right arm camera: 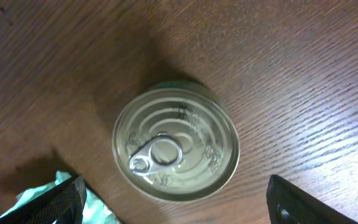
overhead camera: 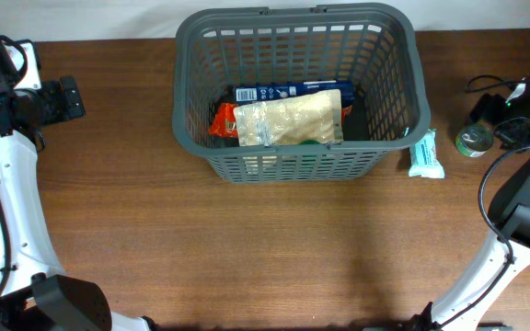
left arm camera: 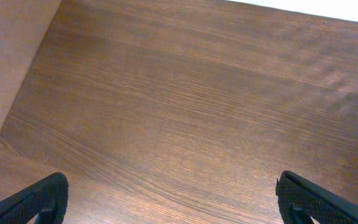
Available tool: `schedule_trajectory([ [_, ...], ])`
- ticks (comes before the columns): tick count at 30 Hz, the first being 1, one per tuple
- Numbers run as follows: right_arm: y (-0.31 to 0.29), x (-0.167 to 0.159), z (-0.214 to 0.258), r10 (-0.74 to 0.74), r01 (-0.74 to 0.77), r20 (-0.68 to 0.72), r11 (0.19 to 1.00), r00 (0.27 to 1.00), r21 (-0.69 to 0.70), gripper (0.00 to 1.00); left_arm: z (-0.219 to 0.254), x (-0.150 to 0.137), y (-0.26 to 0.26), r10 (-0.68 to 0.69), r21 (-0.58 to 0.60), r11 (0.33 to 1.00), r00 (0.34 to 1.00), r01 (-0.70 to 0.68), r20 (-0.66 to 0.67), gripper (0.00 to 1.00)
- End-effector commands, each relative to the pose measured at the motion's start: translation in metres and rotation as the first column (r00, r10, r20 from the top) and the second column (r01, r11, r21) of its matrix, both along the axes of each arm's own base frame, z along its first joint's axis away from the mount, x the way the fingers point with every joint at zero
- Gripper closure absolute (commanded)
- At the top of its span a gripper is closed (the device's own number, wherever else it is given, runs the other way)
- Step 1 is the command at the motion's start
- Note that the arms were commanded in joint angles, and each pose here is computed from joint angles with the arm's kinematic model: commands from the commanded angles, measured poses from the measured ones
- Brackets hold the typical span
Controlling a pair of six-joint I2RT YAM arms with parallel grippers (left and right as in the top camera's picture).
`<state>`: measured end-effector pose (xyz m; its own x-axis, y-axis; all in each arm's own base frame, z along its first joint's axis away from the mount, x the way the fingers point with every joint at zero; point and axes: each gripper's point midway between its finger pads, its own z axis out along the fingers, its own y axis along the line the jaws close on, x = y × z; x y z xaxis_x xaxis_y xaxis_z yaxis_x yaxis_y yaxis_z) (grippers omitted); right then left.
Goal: Pack container
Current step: 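Lower the right gripper onto the tin can and grasp it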
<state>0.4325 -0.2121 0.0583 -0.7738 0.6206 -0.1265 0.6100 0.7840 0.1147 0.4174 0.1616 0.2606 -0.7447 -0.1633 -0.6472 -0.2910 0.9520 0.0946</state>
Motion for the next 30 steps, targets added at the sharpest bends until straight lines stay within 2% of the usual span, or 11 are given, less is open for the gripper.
schedule_trajectory([
  [1,-0.002,-0.002,-0.015,-0.016,0.016,-0.038,1.000,0.999,-0.008,0.12,-0.005,-0.001,0.000,0.008,-0.021,1.000,1.000,-0.009,-0.005,0.01],
  [18,-0.003,0.008,-0.040,-0.027,0.027,-0.028,1.000,0.999,0.009,0.10,-0.005,-0.001,0.000,0.008,-0.021,1.000,1.000,-0.009,-0.005,0.01],
  [30,0.000,0.006,-0.055,-0.022,0.023,-0.059,1.000,0.998,0.016,0.14,-0.005,-0.001,0.000,0.008,-0.020,1.000,1.000,-0.008,-0.006,0.01],
])
